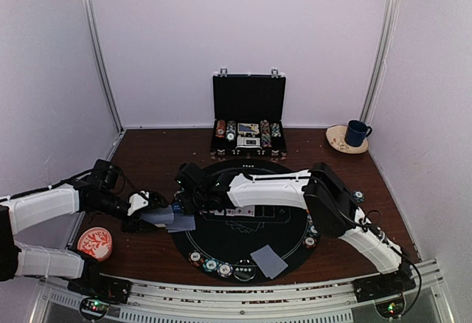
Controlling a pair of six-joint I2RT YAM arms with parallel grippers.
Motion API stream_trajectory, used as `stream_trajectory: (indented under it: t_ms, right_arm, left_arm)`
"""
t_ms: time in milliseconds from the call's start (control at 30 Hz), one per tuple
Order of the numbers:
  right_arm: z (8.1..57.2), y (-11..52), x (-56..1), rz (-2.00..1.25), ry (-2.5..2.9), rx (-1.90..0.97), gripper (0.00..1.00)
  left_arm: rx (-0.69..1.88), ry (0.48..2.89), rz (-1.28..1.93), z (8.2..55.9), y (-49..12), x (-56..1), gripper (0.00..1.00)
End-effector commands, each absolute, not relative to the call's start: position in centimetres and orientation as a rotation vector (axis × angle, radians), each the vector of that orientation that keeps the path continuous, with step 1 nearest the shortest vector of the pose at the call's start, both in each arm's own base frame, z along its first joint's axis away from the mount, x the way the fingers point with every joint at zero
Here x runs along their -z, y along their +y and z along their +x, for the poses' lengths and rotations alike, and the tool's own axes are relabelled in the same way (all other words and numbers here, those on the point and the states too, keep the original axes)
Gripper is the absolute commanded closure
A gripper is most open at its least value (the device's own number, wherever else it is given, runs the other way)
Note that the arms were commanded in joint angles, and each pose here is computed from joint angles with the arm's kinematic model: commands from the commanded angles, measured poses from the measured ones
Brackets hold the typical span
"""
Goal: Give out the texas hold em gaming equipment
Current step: Place the all-in button in the small blind area.
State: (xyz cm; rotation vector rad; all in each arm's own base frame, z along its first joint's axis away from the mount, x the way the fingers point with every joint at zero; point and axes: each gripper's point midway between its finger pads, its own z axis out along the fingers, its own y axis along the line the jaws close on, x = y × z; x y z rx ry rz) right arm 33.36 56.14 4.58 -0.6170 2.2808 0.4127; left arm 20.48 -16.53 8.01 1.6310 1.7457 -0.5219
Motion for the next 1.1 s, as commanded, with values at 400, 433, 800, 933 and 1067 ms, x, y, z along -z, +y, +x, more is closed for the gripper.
stream_trajectory:
  t_ms: [400,433,800,933,1067]
  right_arm:
    - [33.0,55.8,-5.5,-0.614,2.278,-0.392,0.17]
    - [33.0,55.8,-5.7,-0.612,2.276,-0.393,0.17]
    - [32.3,55.2,-6.6,-0.614,2.267,-0.397,0.27]
    - [31.8,55.6,-6.2,-0.627,2.271,-0.413,0.27]
    - [31.4,56.2,-6.3,-0.631,2.269,-0.425,0.27]
  left_arm:
    - [0.513,1.719,1.62,21.0,-16.8,-8.6,0.86]
    - [0.514,1.719,1.62,20.9,-16.8,-8.6,0.86]
    - [0.515,1.72,1.622,20.9,-16.8,-8.5,0.86]
    - [0.516,1.72,1.619,20.9,-16.8,-8.6,0.86]
    - [0.515,1.721,1.619,20.9,-16.8,-8.6,0.86]
